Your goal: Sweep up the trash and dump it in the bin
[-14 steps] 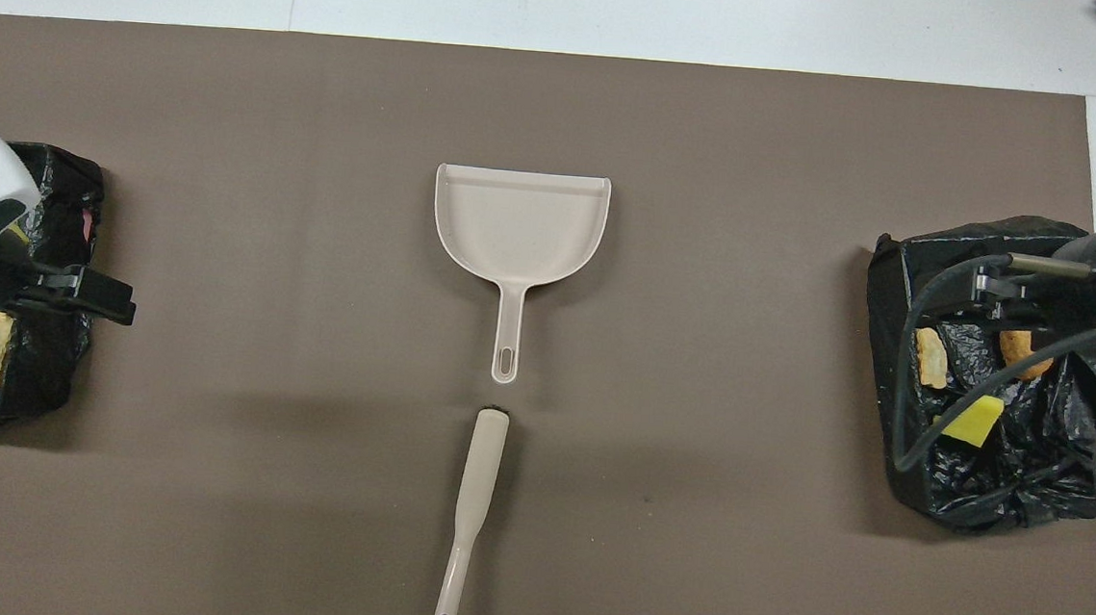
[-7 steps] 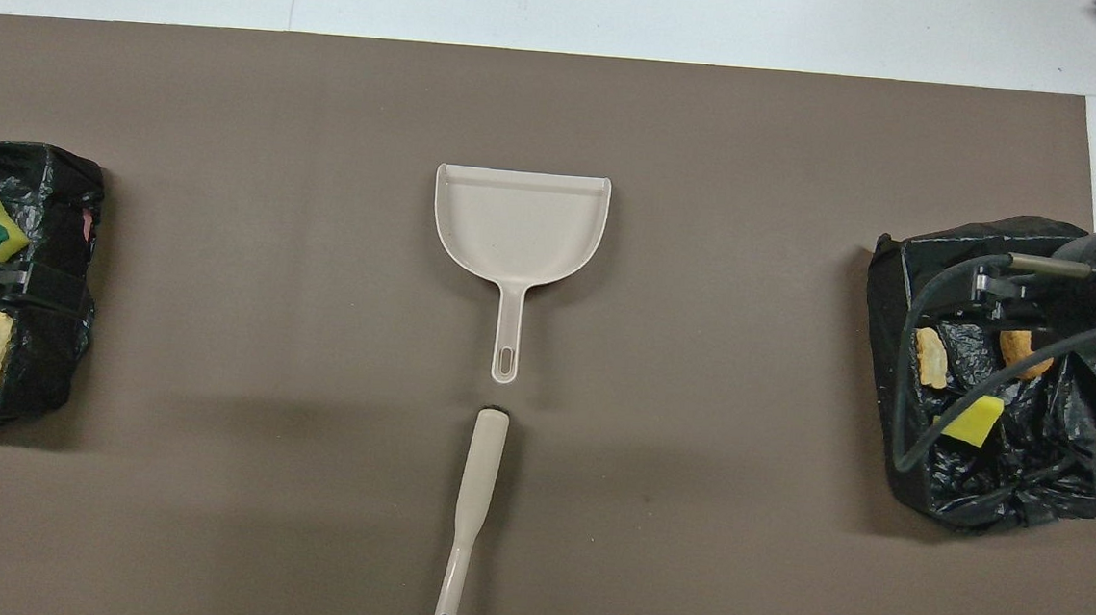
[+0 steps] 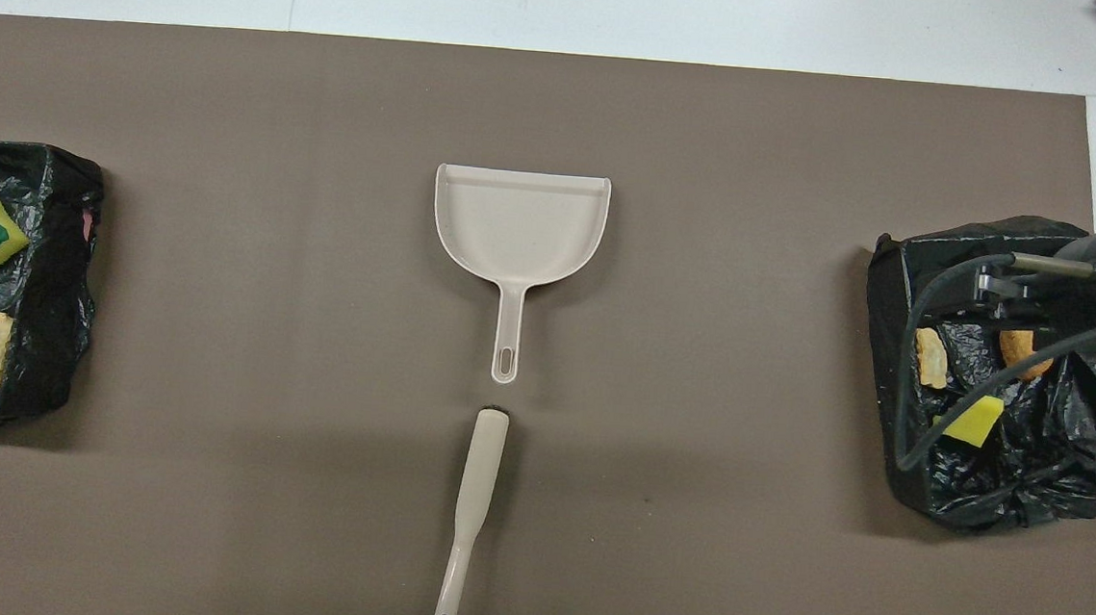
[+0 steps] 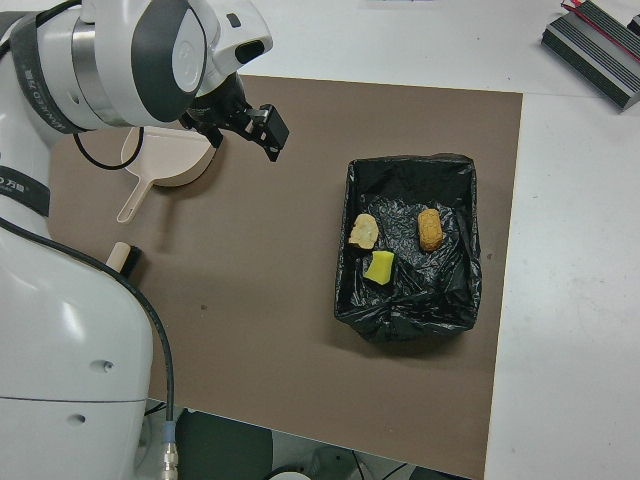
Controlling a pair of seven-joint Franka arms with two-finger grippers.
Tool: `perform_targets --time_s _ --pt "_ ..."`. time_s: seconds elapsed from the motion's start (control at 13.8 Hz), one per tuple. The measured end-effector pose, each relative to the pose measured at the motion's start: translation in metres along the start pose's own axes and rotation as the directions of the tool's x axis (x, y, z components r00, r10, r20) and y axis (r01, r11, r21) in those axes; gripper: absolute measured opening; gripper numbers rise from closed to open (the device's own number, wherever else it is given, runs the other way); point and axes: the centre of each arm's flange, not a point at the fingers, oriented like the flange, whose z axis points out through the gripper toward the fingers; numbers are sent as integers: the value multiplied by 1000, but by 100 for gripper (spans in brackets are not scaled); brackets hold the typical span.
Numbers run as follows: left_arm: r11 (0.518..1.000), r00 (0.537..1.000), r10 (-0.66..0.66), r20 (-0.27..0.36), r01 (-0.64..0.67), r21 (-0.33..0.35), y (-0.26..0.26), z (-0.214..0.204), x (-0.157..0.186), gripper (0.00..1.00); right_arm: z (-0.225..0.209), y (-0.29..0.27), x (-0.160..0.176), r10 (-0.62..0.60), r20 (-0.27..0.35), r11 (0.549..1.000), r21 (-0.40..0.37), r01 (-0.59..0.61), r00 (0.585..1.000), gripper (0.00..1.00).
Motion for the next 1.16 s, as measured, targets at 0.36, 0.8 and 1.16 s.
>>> perform_targets --time_s 0.36,0.8,1.16 --pt "1000 1000 -4 20 4 -4 2 3 -2 100 0 1 0 2 0 1000 0 -2 1000 100" --pt "999 1000 0 21 1 -38 7 -6 -7 100 0 2 0 3 0 1000 0 -3 1000 100" --pt "999 999 17 33 -16 -40 15 -17 -16 100 0 2 1 5 0 1000 0 -5 1000 100"
